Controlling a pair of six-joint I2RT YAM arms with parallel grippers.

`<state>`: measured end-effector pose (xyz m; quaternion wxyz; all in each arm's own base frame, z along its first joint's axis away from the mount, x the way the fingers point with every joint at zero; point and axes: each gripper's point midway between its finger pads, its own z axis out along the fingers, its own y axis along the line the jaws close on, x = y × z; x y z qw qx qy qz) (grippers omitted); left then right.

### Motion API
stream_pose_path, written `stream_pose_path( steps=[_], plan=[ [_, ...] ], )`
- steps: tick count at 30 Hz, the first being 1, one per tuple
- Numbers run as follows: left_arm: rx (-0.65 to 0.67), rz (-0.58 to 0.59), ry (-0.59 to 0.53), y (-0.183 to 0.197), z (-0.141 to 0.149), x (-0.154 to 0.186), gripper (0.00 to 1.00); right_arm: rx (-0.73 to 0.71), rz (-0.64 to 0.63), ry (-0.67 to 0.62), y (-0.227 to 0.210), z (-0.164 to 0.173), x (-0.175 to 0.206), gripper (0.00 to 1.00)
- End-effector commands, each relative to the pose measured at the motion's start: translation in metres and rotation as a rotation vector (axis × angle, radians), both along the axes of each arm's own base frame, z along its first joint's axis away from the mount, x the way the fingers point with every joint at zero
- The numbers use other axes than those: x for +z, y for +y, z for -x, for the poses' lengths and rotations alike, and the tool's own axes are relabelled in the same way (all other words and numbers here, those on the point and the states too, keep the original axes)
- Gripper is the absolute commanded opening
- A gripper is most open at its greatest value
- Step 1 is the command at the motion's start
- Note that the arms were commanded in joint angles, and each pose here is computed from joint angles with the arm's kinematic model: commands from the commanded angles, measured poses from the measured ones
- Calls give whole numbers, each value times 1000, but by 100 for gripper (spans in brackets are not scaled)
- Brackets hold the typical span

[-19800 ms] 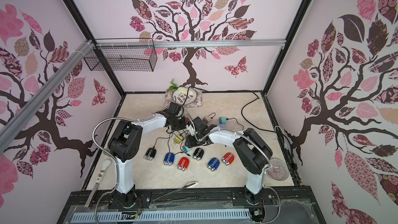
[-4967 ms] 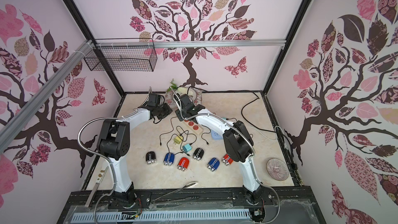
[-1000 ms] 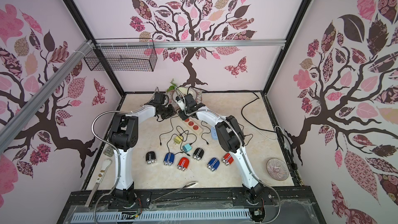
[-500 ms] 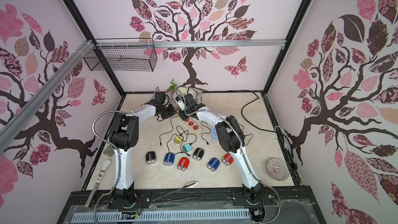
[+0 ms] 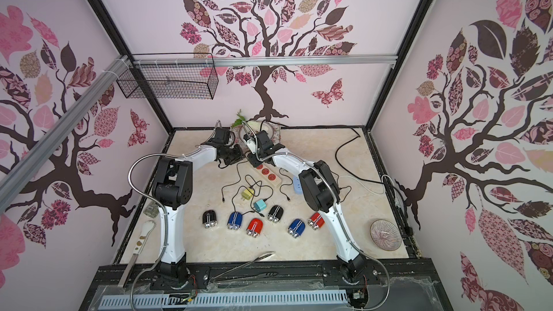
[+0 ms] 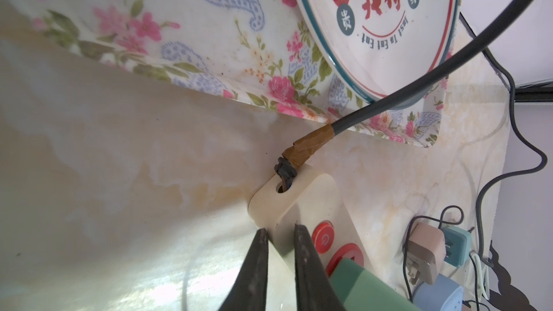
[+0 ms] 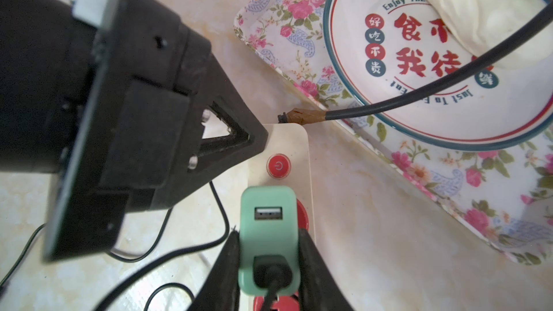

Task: Unplug the electric shaver
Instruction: Remove the plug from the socket.

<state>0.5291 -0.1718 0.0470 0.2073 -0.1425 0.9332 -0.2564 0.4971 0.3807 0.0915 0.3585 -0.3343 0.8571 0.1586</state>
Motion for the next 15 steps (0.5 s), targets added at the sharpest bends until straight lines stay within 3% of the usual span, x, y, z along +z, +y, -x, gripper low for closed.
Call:
stream_pose_path(
  steps=[1,15],
  plan=[
    [-7,-59,72,3,9,-27,18,-1,-43,-106,2,-8,52,17],
    [-11,-66,78,4,10,-31,18,-1,-64,-96,7,-9,59,16]
  ],
)
